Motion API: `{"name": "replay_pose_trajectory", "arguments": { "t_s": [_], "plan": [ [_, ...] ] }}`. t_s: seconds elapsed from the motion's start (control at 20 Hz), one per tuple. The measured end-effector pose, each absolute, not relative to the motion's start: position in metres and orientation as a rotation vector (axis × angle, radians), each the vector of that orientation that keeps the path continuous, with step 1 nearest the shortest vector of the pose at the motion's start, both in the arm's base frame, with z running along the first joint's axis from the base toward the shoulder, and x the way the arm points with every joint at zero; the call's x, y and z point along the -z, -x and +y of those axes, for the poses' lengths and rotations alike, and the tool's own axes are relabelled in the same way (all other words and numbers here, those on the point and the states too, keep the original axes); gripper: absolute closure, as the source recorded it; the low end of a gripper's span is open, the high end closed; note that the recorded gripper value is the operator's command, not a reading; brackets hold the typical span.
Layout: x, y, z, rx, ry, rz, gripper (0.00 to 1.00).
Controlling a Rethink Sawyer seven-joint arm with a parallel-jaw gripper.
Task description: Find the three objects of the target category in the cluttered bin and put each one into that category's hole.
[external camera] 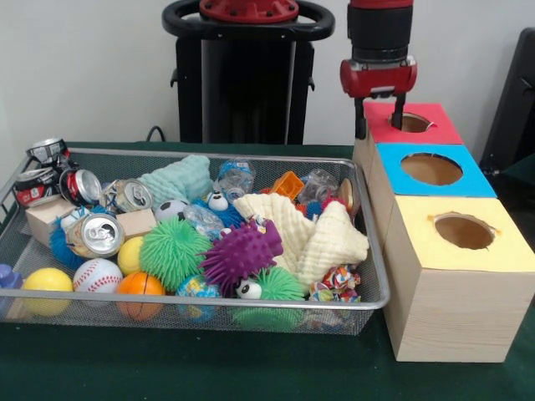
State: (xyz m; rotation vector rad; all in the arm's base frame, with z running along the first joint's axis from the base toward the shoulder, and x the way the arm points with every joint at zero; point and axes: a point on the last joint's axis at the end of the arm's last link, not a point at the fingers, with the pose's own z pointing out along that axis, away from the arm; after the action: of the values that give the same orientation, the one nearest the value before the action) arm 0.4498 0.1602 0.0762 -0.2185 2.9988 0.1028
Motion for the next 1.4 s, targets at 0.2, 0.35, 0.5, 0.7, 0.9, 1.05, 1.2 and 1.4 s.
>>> {"name": "replay_pose_trajectory", "arguments": {
  "t_s": [0.2,0.35,0.5,0.7,0.9,1.05,1.2,1.4],
  "plan": [
    [-0.112,-0.453,0.18,-0.075,0.241,3.027,0.0],
    [-0.13,-0.451,0.197,-0.067,0.278,3.028,0.0],
    [-0.149,-0.452,0.208,-0.064,0.288,3.019,0.0],
    [-0.161,-0.461,0.205,-0.077,0.246,3.004,0.0],
    [-0.177,-0.487,0.192,-0.133,0.139,2.977,0.0],
    [-0.188,-0.513,0.169,-0.197,0.009,2.967,0.0],
    [-0.192,-0.521,0.152,-0.222,-0.052,2.981,0.0],
    [-0.198,-0.523,0.129,-0.224,-0.106,3.025,0.0]
  ]
}}
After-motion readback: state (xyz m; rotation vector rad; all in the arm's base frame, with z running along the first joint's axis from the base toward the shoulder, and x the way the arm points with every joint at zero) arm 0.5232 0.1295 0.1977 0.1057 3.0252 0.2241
